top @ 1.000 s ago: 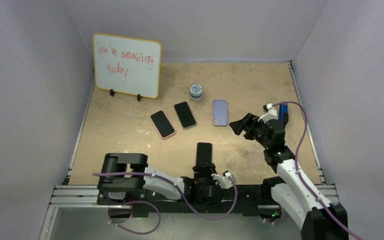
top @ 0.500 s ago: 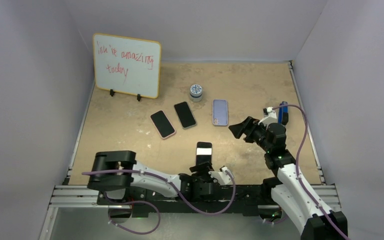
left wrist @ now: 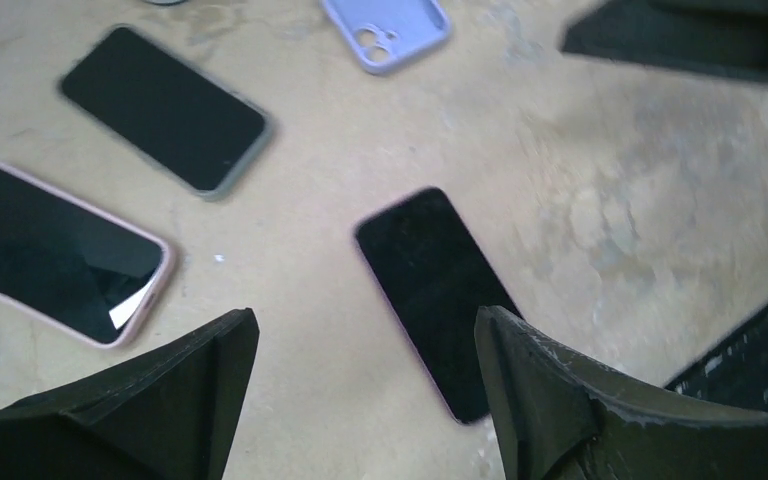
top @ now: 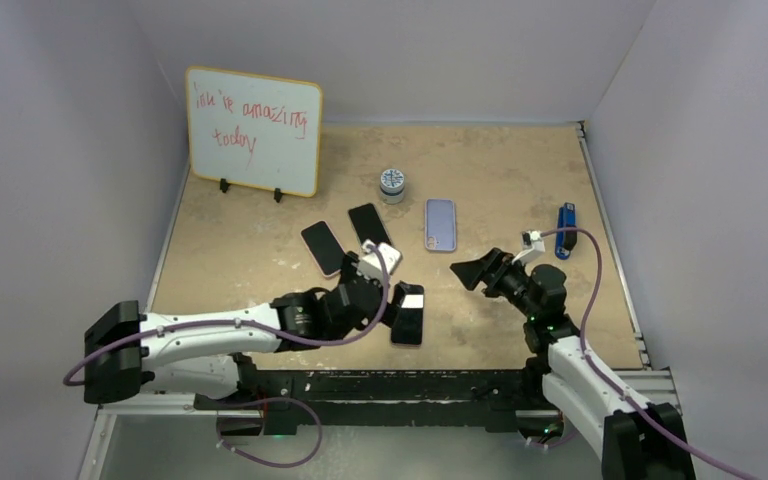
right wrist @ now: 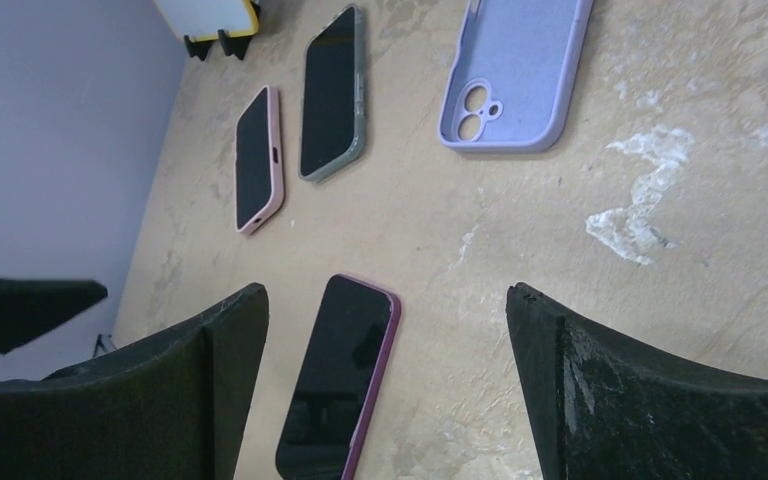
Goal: Take the phone out of the phone case
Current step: Place the phone at the center of the board, then pick up the phone at the center of the board, then adjust the phone.
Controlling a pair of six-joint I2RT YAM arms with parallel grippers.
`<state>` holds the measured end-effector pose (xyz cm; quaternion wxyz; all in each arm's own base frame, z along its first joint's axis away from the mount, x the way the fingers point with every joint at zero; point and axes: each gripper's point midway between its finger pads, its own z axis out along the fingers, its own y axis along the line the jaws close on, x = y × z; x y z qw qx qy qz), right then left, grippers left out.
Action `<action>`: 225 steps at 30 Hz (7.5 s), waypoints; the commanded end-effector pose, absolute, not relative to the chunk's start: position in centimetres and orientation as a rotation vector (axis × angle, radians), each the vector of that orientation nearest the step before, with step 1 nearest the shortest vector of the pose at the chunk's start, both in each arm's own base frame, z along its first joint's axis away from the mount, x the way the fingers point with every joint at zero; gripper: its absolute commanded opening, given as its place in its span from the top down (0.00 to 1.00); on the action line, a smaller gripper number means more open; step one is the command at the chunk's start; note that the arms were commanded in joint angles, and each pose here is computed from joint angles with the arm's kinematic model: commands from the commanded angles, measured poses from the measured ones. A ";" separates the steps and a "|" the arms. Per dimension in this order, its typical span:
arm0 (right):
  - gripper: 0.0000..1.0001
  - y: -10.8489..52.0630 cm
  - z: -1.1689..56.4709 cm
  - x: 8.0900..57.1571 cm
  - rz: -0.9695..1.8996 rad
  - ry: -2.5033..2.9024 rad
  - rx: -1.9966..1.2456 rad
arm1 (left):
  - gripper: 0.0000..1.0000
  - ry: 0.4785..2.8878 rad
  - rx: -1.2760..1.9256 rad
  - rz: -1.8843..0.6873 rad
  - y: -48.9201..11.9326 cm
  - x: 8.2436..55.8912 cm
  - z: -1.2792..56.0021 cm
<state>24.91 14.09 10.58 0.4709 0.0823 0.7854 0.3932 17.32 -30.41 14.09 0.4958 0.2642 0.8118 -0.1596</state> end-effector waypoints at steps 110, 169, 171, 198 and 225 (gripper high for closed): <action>0.15 34.8 14.4 20.9 1.067 1.991 -0.227 | 0.60 2.111 -0.496 -0.943 -20.4 27.8 10.9; 1.00 32.3 24.7 13.9 1.727 1.447 -0.475 | 0.32 1.550 0.324 -1.411 -25.5 18.0 22.7; 1.00 32.3 25.0 13.5 1.747 1.434 -0.498 | 0.40 1.523 0.341 -1.439 -25.6 17.6 23.3; 0.29 33.4 23.3 14.3 1.596 1.485 -0.528 | 1.00 1.339 -0.196 -1.623 -21.6 19.0 26.6; 0.43 36.4 24.0 14.8 1.697 1.366 -0.418 | 1.00 1.245 -0.426 -1.691 -19.2 19.5 25.6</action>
